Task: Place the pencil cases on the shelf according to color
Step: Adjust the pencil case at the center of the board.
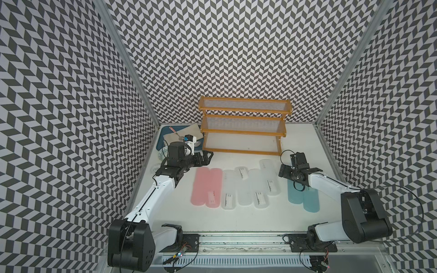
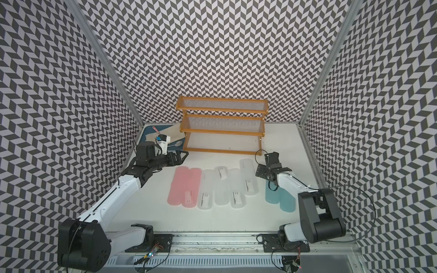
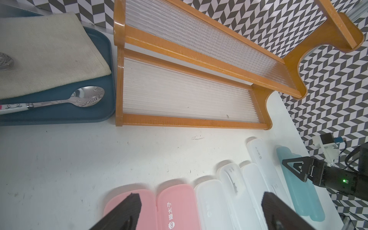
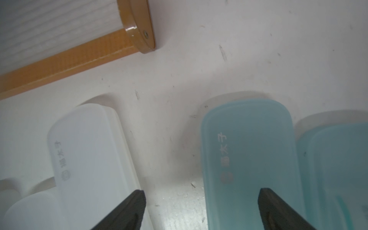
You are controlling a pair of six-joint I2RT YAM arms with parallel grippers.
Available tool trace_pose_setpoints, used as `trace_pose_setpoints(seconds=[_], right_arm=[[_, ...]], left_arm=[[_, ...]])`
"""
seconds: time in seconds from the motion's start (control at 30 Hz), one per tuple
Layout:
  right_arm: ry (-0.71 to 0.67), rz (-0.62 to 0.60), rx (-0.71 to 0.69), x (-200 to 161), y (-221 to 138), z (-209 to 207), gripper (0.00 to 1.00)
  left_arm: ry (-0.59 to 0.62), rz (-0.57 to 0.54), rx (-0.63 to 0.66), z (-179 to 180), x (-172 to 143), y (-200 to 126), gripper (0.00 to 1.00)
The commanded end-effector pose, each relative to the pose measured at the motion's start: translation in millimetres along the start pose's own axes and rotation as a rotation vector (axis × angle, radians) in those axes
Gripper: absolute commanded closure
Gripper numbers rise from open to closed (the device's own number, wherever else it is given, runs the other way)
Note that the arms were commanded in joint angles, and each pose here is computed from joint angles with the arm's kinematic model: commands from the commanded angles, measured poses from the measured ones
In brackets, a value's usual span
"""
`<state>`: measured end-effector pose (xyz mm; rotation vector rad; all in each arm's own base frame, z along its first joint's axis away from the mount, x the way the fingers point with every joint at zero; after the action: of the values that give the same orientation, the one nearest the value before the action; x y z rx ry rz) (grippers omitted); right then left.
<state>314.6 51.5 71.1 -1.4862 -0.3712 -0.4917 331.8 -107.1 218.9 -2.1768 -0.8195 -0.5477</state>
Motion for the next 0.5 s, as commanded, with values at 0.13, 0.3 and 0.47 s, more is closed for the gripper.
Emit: trace_pose_setpoints(seconds=[0.13, 0.3, 0.47], right_arm=[[-0.007, 0.038, -0.002, 0, -11, 12, 0.07], [0.02, 0.015, -0.134, 7, -29, -26, 0.04], [0.037, 0.052, -0.14, -8, -20, -31, 0.04]], left_arm=[[0.01, -0.009, -0.03, -9, 4, -3, 0.01], [0.01, -0.008, -0.039, -10, 4, -3, 0.0], [0.01, -0.005, -0.062, -15, 4, -5, 0.0]])
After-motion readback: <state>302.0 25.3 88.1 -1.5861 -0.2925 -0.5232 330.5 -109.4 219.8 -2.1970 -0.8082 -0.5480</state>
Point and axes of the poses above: each gripper's point midway between its finger pads, its own y axis out along the fingers, its own z axis along the line the jaws close on, x = y × z, the point moved 3 cm from there along -y, back along the fingers, and after that the axes turned 14 degrees about -y, right-handed, at the moved point
